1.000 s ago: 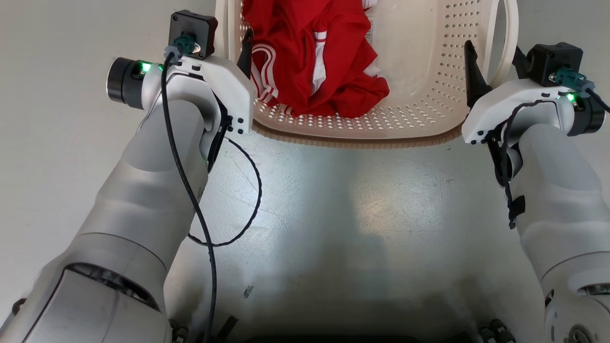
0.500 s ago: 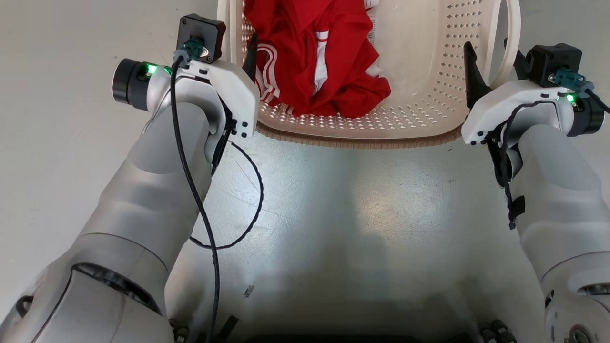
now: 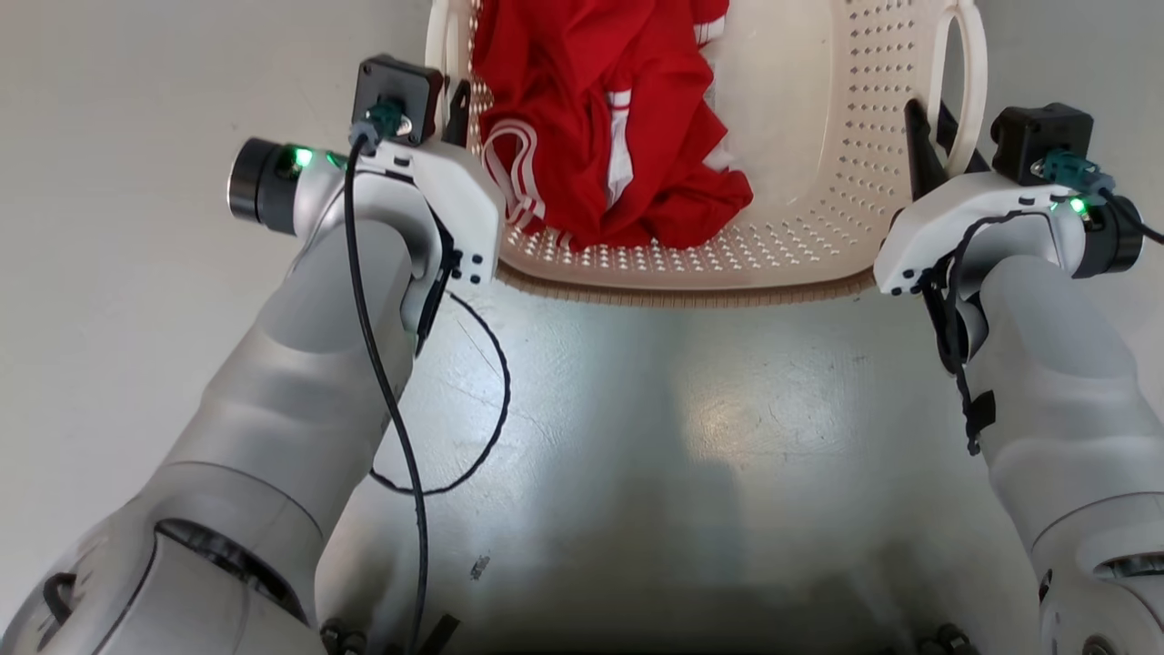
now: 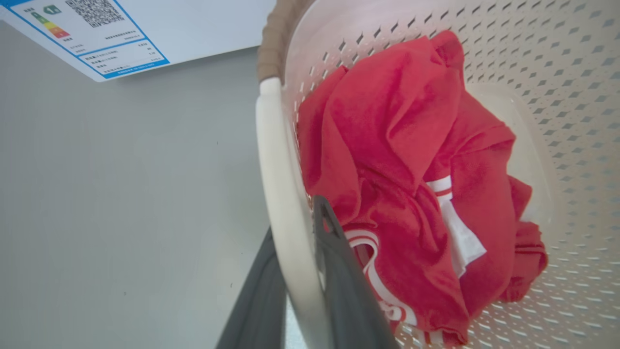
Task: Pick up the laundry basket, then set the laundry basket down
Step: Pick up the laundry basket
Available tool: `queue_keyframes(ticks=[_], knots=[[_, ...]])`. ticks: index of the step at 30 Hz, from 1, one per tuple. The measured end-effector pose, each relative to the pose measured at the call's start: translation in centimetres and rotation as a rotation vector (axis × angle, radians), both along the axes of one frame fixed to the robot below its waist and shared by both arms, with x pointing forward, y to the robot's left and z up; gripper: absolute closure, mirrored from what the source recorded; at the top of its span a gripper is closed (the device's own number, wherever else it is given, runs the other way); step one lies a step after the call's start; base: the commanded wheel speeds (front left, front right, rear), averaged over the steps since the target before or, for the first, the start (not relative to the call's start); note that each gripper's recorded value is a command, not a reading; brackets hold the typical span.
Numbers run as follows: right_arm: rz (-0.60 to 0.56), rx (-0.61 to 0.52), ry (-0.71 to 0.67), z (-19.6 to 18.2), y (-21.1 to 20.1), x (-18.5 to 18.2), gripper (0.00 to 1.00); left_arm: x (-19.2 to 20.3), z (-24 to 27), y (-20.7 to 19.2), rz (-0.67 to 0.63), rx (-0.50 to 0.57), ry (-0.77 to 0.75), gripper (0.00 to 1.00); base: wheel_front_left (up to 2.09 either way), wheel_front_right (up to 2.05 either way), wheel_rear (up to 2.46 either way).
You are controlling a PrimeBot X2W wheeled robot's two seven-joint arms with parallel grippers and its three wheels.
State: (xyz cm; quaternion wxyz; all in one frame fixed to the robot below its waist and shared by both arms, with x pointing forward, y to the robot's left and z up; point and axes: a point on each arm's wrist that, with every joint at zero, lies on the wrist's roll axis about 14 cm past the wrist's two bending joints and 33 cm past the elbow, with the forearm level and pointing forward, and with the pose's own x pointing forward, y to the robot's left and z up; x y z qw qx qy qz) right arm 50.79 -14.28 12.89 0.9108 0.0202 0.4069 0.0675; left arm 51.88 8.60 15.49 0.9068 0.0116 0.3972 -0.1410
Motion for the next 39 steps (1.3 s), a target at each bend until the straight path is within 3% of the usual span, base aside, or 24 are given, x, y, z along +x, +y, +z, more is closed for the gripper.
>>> queue_keyframes(ticks=[15, 39], knots=[[0.064, 0.007, -0.005, 3.4, 1.2, -0.5, 1.00, -1.6, 3.3, 0.3, 0.027, 0.000, -0.005, 1.00, 0.00, 0.00, 0.00], [0.124, 0.018, 0.058, 13.7, 1.4, -12.3, 1.00, -12.8, 11.0, 0.0, 0.115, -0.023, 0.025, 1.00, 0.00, 0.00, 0.00]])
